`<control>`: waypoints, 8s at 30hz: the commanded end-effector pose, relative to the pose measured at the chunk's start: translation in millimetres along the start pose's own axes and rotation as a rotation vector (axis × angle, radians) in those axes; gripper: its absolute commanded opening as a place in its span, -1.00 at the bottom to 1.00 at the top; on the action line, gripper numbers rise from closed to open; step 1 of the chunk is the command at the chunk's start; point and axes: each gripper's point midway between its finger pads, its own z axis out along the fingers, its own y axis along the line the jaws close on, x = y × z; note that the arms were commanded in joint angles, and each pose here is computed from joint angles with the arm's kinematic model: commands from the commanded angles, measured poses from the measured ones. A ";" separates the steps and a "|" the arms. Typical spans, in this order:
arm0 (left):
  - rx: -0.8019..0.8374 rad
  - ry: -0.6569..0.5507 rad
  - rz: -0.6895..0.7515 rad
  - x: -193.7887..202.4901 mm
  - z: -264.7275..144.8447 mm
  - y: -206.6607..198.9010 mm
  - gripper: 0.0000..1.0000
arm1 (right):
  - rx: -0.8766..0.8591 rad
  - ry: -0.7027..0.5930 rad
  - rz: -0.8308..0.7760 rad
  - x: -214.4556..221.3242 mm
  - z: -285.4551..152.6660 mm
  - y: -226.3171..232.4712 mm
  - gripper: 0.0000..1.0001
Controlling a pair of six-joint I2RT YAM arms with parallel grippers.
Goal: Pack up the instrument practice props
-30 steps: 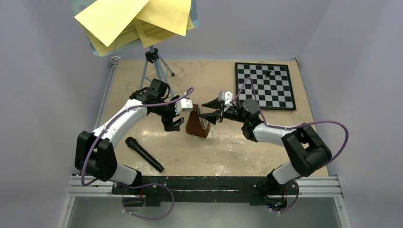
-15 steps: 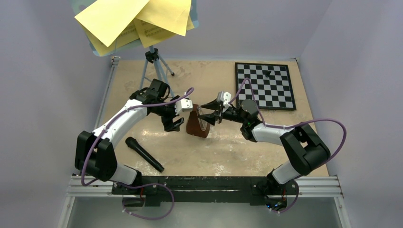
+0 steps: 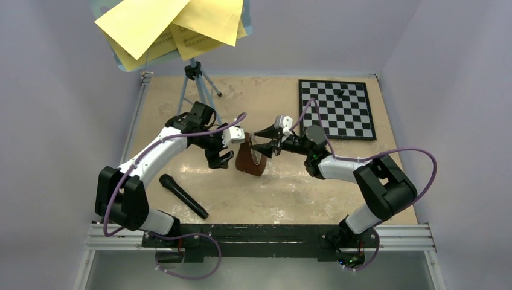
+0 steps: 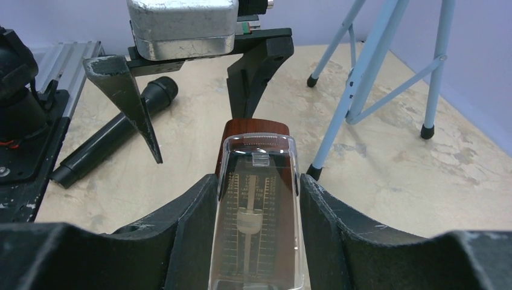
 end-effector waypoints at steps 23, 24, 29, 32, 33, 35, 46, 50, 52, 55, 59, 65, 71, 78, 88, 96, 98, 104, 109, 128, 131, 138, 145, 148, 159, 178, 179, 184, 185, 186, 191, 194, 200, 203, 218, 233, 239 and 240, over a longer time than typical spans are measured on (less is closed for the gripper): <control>0.016 -0.040 0.015 -6.5 3.5 4.2 0.70 | 0.013 -0.018 -0.070 -1.8 -1.8 5.9 -1.00; 0.017 -0.039 0.013 -5.9 4.1 4.1 0.70 | 0.015 -0.028 -0.078 -4.9 -1.7 6.0 -1.00; 0.021 -0.042 0.009 -5.1 5.5 3.0 0.70 | 0.009 -0.050 -0.072 -14.0 -2.5 11.4 -1.00; 0.019 -0.044 0.011 -5.9 5.9 4.4 0.70 | 0.024 -0.051 -0.064 -16.0 -2.3 13.8 -1.00; 0.017 -0.045 0.013 -6.5 5.7 4.9 0.70 | 0.036 -0.053 -0.064 -17.1 -2.3 13.1 -1.00; 0.016 -0.046 0.014 -6.3 6.1 5.1 0.70 | 0.045 -0.058 -0.064 -19.6 -1.9 13.3 -1.00; 0.008 -0.060 0.008 -6.1 7.6 4.2 0.70 | 0.117 -0.041 -0.130 -20.5 -2.5 3.2 -1.00; 0.009 -0.058 0.011 -3.5 7.8 2.4 0.70 | 0.122 -0.033 -0.129 -18.3 -1.6 4.9 -1.00; 0.011 -0.057 0.013 -2.4 8.2 1.0 0.70 | 0.126 -0.030 -0.131 -17.1 -0.7 4.7 -1.00; 0.016 -0.054 0.008 -0.5 9.1 -0.5 0.70 | 0.127 -0.026 -0.116 -14.9 1.2 4.2 -1.00; 0.017 -0.055 0.007 -0.1 8.6 -1.7 0.70 | 0.119 -0.054 -0.046 -23.1 1.3 9.4 -1.00; 0.019 -0.053 0.001 1.3 8.5 -3.2 0.70 | 0.145 -0.091 -0.001 -49.8 -5.7 11.3 -1.00; 0.018 -0.059 -0.002 -0.2 8.6 -2.8 0.70 | 0.144 -0.088 -0.024 -47.7 -6.0 11.1 -1.00; 0.026 -0.037 0.001 4.4 8.6 -3.5 0.70 | 0.135 -0.080 -0.028 -30.9 -1.9 10.1 -1.00; 0.037 -0.028 -0.027 7.2 9.4 -5.9 0.70 | 0.136 -0.057 -0.042 -19.0 -3.8 10.2 -1.00; 0.033 -0.029 -0.021 7.9 9.2 -6.3 0.70 | 0.117 -0.022 -0.035 -9.1 0.5 10.5 -1.00; 0.031 -0.031 -0.022 8.2 9.7 -5.8 0.70 | 0.123 -0.012 -0.032 -4.7 1.1 8.4 -1.00; 0.033 -0.031 -0.025 11.3 9.7 -7.0 0.70 | 0.120 -0.027 -0.043 -6.6 5.6 6.2 -1.00; 0.037 -0.033 -0.036 12.8 9.8 -8.9 0.70 | 0.108 -0.084 -0.062 -24.1 7.6 7.7 -1.00; 0.039 -0.049 -0.047 10.8 14.2 -7.0 0.71 | 0.092 0.095 -0.028 22.5 -6.2 16.6 -1.00; 0.039 -0.055 -0.047 10.0 16.5 -4.7 0.71 | 0.070 0.113 -0.019 27.9 -9.0 18.3 -1.00; 0.036 -0.064 -0.047 7.1 18.5 -1.0 0.71 | 0.037 0.107 -0.029 17.7 -14.5 15.0 -1.00; 0.035 -0.072 -0.053 2.4 18.1 2.2 0.71 | 0.028 0.039 -0.016 1.6 -10.7 9.8 -1.00; 0.038 -0.063 -0.041 3.8 17.6 2.6 0.71 | 0.003 0.011 -0.004 -7.8 -7.7 10.5 -1.00; -0.011 -0.177 0.025 -31.3 9.4 2.2 0.70 | -0.152 0.034 0.068 -12.4 -13.1 22.9 -1.00; -0.082 -0.358 0.085 -73.4 46.1 10.0 0.63 | -0.010 0.113 0.086 -37.8 -39.5 10.2 -1.00; -0.073 -0.361 0.083 -74.1 49.4 9.8 0.58 | -0.007 0.122 0.082 -38.3 -41.3 10.2 -1.00; -0.041 -0.384 0.083 -82.4 56.8 12.4 0.27 | 0.005 0.150 0.094 -36.7 -47.5 8.4 -1.00; -0.026 -0.388 0.104 -85.2 56.3 11.4 0.11 | -0.001 0.153 0.093 -35.7 -48.2 8.8 -1.00; 0.006 -0.372 0.107 -82.0 56.6 6.1 -0.02 | -0.013 0.156 0.089 -34.0 -48.3 10.3 -1.00; 0.130 -0.371 0.202 -70.6 42.1 -15.2 -0.54 | -0.137 0.123 0.013 -34.5 -45.7 26.4 -1.00; 0.232 -0.349 0.271 -59.3 33.2 -28.7 -0.91 | -0.206 0.083 -0.033 -32.4 -42.0 32.6 -1.00; 0.330 -0.320 0.320 -45.1 24.2 -26.8 -1.00 | -0.250 -0.027 -0.083 -34.1 -28.1 28.8 -1.00; 0.334 -0.306 0.393 -35.9 23.5 -31.3 -1.00 | -0.221 -0.081 -0.122 -37.1 -16.2 30.9 -1.00; 0.205 -0.275 0.318 -27.9 33.5 -12.9 -1.00 | -0.062 -0.139 -0.058 -42.7 10.0 38.0 -1.00; 0.200 -0.258 0.311 -23.4 36.8 -8.8 -1.00 | -0.055 -0.111 -0.064 -23.3 4.4 40.1 -1.00; 0.201 -0.253 0.309 -24.0 36.4 -7.3 -1.00 | -0.053 -0.104 -0.057 -21.7 11.3 34.8 -1.00; 0.200 -0.253 0.310 -24.5 36.0 -7.3 -1.00 | -0.056 -0.104 -0.057 -21.2 12.3 34.6 -1.00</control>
